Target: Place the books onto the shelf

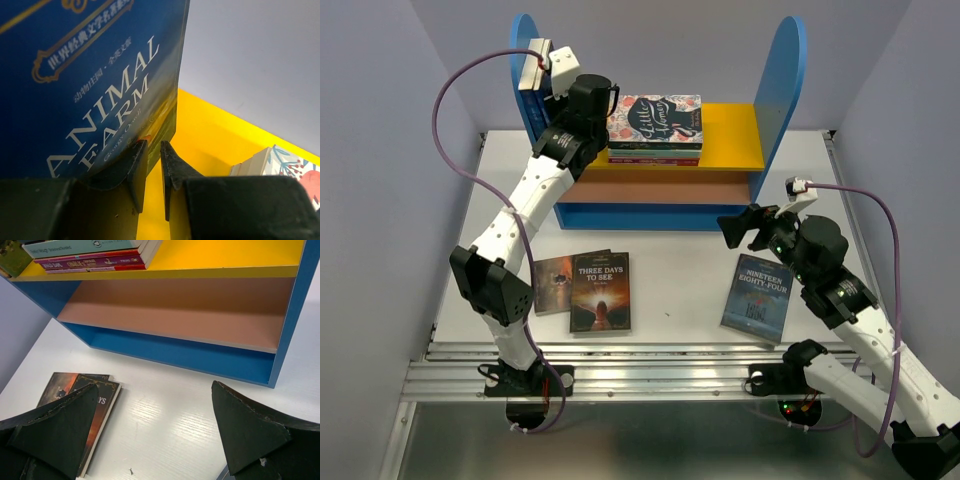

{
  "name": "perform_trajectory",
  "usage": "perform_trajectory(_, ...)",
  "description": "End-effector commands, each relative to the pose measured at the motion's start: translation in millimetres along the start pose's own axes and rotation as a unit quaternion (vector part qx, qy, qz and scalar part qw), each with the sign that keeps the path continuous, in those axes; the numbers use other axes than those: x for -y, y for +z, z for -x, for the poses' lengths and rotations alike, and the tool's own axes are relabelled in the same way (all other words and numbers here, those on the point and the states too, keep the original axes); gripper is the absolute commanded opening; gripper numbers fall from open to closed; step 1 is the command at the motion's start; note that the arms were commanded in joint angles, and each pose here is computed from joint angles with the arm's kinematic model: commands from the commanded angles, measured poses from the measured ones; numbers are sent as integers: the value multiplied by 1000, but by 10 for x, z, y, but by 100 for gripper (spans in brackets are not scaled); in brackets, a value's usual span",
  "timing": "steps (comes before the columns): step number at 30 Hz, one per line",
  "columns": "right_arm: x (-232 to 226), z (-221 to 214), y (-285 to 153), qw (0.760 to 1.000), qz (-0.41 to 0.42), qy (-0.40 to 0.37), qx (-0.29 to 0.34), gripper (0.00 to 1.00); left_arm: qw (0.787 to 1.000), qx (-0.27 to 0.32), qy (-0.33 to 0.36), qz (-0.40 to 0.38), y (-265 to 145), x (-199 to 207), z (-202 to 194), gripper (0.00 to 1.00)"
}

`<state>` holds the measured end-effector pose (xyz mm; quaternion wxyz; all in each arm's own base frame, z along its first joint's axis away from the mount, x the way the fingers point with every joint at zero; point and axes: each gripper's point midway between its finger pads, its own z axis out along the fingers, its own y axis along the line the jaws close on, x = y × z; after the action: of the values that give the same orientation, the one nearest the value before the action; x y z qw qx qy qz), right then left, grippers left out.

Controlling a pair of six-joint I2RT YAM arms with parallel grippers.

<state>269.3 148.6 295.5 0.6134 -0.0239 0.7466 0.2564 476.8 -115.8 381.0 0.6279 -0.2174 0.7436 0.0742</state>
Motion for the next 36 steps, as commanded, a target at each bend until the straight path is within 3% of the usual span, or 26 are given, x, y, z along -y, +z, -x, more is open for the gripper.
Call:
perform_trajectory(1,-46,275,-55,999,2,-5,39,100,999,16,-9,48,42,-184,23,28)
perform_trajectory(20,-23,282,-60,999,-4,-7,41,100,999,-11,49,21,72,-130,-184,28)
perform_trajectory(27,-21,283,-60,999,-5,-7,41,100,997,-6,67,50,66,-252,-166,28)
perform_trajectory(36,-32,261,-34,999,-2,-6,35,100,998,8,51,-21,6,-30,12,29)
